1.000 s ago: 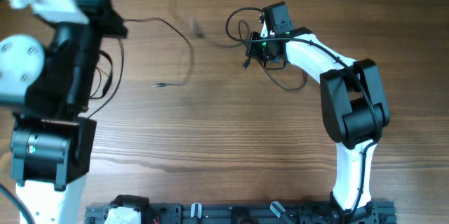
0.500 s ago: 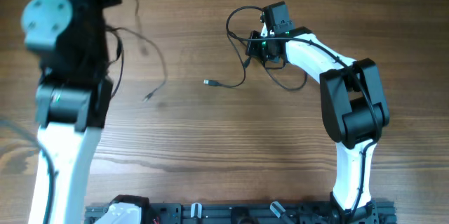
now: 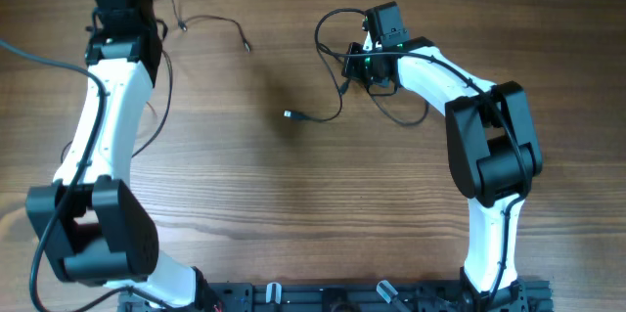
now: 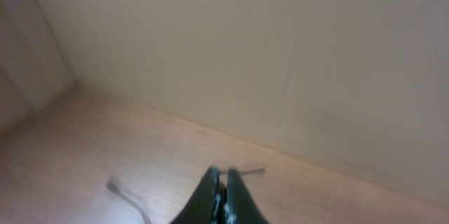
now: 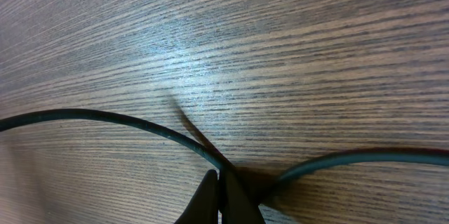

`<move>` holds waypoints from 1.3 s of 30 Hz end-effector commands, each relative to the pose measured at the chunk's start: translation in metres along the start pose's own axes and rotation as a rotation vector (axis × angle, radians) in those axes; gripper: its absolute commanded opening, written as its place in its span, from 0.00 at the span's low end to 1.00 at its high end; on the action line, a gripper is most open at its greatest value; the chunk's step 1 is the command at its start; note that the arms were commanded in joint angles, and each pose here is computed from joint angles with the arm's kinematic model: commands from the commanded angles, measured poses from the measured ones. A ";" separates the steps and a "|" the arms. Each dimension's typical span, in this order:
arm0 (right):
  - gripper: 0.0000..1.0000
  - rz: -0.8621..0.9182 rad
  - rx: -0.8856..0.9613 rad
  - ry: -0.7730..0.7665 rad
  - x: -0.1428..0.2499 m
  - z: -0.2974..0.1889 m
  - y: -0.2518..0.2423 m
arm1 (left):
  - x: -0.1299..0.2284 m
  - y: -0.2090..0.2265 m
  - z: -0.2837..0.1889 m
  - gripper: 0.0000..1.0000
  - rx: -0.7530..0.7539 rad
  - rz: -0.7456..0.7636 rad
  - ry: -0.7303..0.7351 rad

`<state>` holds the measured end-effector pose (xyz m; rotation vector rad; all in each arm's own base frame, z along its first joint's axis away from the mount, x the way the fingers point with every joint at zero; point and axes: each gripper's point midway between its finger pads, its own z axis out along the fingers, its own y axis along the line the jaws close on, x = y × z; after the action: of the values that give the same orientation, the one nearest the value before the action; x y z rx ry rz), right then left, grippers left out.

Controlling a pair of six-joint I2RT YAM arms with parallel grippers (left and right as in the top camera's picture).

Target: Untangle cables

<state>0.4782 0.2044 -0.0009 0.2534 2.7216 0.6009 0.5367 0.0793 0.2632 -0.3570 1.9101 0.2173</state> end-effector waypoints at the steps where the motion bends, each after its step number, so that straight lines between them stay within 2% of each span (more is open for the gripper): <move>1: 0.04 0.033 0.157 0.024 0.017 0.031 -0.050 | 0.044 0.001 0.002 0.04 -0.002 0.038 0.167; 5: 0.04 0.032 0.153 0.019 0.016 0.031 -0.049 | 0.104 0.009 -0.017 0.04 -0.055 -0.026 0.415; 9: 0.04 0.031 0.155 0.021 0.016 0.031 -0.050 | 0.161 0.028 -0.051 0.04 -0.174 -0.121 0.671; 18: 0.04 0.031 0.154 0.021 0.016 0.031 -0.049 | 0.220 0.042 -0.077 0.06 -0.226 -0.069 0.842; 19: 0.04 0.031 0.155 0.021 0.016 0.031 -0.050 | 0.226 0.044 -0.079 0.14 -0.230 -0.064 0.857; 21: 0.05 0.031 0.155 0.023 0.017 0.031 -0.050 | 0.230 0.045 -0.082 0.47 -0.231 -0.049 0.873; 24: 0.05 0.031 0.157 0.026 0.018 0.031 -0.050 | 0.226 0.044 -0.081 0.81 -0.205 -0.004 0.868; 26: 0.06 0.032 0.157 0.025 0.017 0.031 -0.050 | 0.218 0.043 -0.081 0.94 -0.183 0.037 0.865; 28: 0.08 0.031 0.157 0.025 0.017 0.031 -0.050 | 0.206 0.042 -0.082 1.00 -0.169 0.059 0.857; 32: 0.12 0.032 0.157 0.024 0.017 0.031 -0.050 | 0.155 0.033 -0.088 1.00 -0.134 0.033 0.779; 35: 0.14 0.030 0.152 0.025 0.017 0.031 -0.049 | 0.130 0.002 -0.099 0.99 0.018 -0.026 0.737; 36: 0.15 0.008 0.135 0.035 0.018 0.031 -0.046 | 0.127 -0.010 -0.103 0.94 0.080 -0.045 0.736; 38: 0.20 -0.070 0.024 0.075 0.022 0.025 -0.023 | 0.127 -0.036 -0.113 0.70 0.209 -0.081 0.763; 39: 0.21 -0.100 -0.025 0.083 0.022 0.018 -0.012 | 0.128 -0.045 -0.116 0.47 0.251 -0.090 0.777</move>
<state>0.4805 0.2115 0.0022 0.1899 2.7033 0.6265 0.4056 0.0289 0.1698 -0.5071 2.6397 0.0334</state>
